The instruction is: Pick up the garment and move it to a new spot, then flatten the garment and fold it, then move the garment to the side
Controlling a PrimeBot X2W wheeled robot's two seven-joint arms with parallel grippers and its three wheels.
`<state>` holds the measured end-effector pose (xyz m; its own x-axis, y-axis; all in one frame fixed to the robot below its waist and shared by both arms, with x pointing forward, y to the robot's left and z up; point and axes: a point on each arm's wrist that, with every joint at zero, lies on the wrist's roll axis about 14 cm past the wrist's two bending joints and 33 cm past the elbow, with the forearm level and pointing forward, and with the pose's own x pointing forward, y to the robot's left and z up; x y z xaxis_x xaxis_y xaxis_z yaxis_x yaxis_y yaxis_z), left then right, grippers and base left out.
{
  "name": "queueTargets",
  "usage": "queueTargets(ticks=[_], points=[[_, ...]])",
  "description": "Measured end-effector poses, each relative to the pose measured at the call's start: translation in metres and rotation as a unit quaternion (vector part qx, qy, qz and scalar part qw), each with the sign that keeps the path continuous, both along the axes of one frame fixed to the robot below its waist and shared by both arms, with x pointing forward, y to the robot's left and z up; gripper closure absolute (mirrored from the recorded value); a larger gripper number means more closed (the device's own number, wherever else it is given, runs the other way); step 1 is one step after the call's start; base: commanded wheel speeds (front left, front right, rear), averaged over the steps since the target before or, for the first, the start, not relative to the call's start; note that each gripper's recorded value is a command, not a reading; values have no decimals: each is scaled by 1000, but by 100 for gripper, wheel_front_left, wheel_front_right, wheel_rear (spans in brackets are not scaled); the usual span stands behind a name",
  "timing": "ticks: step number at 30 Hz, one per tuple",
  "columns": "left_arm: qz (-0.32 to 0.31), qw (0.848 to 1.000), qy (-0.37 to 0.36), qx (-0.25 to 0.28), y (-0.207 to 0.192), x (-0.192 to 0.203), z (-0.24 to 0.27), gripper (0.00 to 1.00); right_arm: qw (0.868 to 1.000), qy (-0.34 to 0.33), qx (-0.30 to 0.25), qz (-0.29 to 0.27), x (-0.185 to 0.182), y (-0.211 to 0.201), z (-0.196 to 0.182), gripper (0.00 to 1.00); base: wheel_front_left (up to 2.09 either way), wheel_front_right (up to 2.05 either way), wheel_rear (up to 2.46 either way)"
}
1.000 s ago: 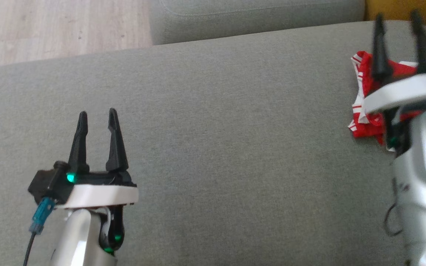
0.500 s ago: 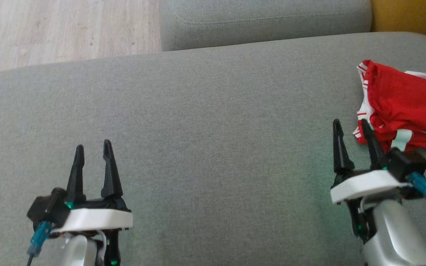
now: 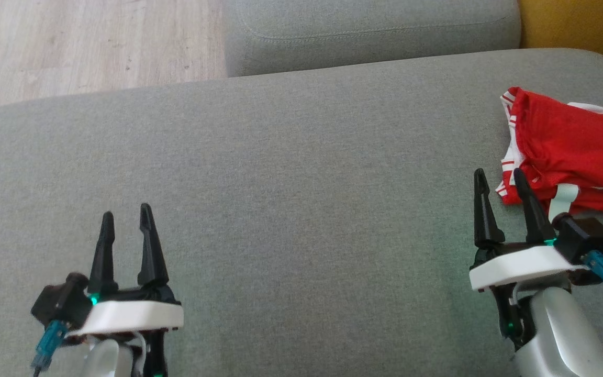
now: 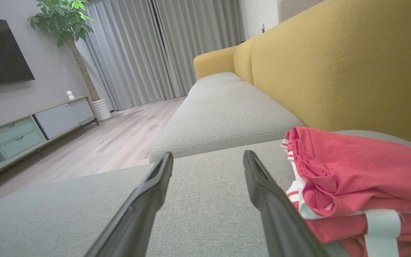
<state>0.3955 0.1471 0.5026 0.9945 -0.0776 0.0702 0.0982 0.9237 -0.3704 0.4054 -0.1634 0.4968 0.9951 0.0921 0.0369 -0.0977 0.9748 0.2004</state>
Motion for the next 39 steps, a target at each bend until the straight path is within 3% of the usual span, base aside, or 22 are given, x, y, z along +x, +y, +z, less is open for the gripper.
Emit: queueTargets(ticks=[15,16,23,39], points=[[4,1000,11,-8,2,-3,-7,0,1000,-5,11,-1,1,0,3,0,0,0,0],[4,1000,20,-7,2,-5,-12,100,1000,3,11,-1,0,0,-2,100,0,0,0],[10,996,91,-11,6,-28,-56,100,996,82,22,-10,-28,-2,-52,100,0,0,0],[25,990,106,-88,11,-27,-56,100,989,90,109,-35,-26,-11,-48,100,0,0,0]])
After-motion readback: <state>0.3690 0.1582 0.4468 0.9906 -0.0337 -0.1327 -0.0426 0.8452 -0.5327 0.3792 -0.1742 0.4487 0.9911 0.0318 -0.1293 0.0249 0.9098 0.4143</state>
